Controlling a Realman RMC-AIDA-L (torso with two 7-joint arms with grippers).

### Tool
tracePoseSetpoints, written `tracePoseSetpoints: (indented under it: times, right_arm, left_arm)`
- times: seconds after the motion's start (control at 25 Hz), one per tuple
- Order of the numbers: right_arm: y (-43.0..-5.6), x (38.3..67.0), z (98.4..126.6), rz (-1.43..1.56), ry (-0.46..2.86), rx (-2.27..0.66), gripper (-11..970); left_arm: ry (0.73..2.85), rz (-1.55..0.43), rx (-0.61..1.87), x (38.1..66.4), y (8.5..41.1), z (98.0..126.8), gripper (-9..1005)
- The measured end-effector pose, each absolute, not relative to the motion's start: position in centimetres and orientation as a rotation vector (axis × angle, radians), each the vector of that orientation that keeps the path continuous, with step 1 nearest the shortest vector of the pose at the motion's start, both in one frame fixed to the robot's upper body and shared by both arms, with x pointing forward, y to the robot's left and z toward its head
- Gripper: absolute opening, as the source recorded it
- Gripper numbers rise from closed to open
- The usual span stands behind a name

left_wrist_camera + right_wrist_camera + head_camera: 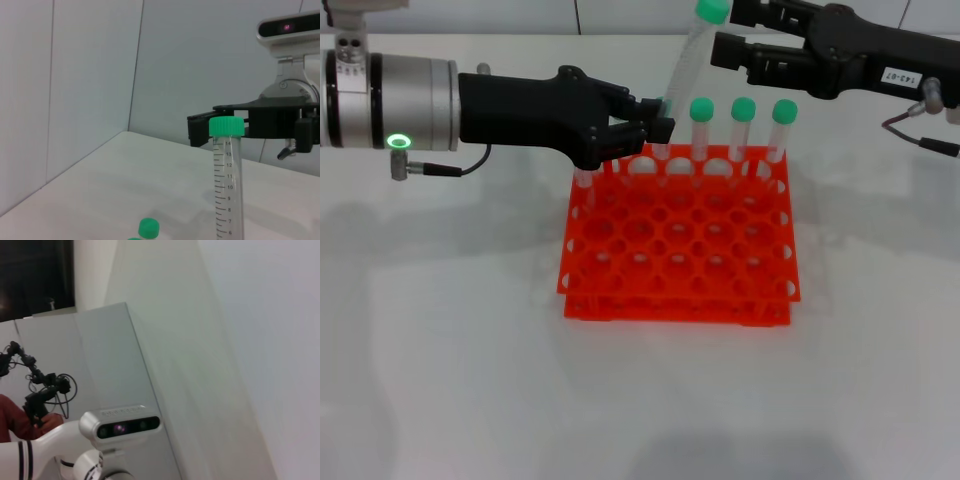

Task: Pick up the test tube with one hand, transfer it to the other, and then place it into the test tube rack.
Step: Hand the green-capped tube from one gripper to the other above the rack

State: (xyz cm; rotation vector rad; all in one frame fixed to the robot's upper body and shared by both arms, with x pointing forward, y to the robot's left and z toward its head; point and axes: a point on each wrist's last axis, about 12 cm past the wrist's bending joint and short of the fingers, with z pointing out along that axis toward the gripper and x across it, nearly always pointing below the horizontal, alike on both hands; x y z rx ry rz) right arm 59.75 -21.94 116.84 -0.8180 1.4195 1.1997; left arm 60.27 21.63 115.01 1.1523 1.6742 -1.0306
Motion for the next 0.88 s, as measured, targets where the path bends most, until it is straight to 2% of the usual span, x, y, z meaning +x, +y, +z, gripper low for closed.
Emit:
tracePoseSetpoints:
  times: [0.4,0.44,0.88]
  right_arm:
    - [-21.4,60.2,117.0,1.187,1.426,-0.822,821]
    - [-21.3,60.2,117.0,1.188,1.424,-0.824,782]
    - [-20.6,60.7,117.2,1.200,1.423,-0.814,783]
  left_arm:
    - [1.673,-1.029,1.149,60.2,21.6,114.9,197]
    - [1.672,-1.029,1.150,60.2,21.6,114.9,197]
    - [1.678,-1.024,1.149,60.3,21.5,114.8,197]
